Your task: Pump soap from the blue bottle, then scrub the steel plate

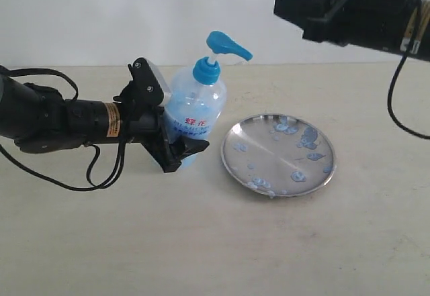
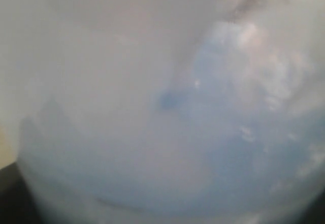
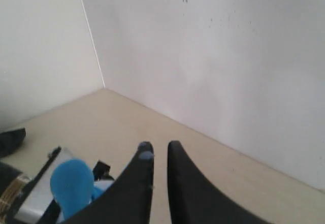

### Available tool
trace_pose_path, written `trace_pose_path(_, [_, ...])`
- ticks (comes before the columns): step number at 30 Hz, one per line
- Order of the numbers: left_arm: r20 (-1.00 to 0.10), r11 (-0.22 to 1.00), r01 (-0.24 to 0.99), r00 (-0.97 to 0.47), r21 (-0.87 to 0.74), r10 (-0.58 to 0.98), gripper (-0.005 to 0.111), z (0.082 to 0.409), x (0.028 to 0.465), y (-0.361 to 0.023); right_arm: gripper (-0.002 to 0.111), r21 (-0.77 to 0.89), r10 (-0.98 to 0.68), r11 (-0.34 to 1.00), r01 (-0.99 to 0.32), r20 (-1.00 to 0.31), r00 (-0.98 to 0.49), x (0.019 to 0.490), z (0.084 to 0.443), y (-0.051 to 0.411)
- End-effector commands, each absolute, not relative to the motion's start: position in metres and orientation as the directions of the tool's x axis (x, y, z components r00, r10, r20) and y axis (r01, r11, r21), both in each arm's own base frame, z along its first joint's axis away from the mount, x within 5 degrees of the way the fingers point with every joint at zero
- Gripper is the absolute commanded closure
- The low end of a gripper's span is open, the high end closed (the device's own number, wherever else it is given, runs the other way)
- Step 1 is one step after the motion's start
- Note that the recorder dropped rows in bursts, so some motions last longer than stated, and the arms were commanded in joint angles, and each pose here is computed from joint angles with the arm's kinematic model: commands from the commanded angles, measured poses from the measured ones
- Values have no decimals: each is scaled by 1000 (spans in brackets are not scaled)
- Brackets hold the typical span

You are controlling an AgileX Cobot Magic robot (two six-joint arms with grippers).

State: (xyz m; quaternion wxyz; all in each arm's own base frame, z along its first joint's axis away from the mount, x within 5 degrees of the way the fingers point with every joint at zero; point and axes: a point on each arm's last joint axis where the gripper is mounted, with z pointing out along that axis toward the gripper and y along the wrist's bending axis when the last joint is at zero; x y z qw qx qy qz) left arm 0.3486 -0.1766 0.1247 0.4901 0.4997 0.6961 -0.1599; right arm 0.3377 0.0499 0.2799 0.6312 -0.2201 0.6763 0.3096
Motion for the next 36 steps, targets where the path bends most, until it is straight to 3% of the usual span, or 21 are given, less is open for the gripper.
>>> trace_pose_path(1, [-898,479,838,29,262,440,102,144,360,-186,107,171,123,677,-715,-985,-120,346,299,58])
trace_pose_path(6, [-909,494,832,27,251,417,102,149,367,-189,107,125,14,613,-780,-989,-148,339,293,91])
trace_pose_path(14, [-902,470,844,37,259,430,102,148,366,-190,107,21,-189,696,-717,-959,-211,338,274,125])
trace_pose_path(21, [-863,395,863,86,314,497,102,144,353,-214,107,73,-199,720,-690,-931,-306,349,246,125])
trace_pose_path(36, [-858,394,862,87,319,505,102,144,353,-215,107,124,-195,761,-636,-892,-407,356,222,122])
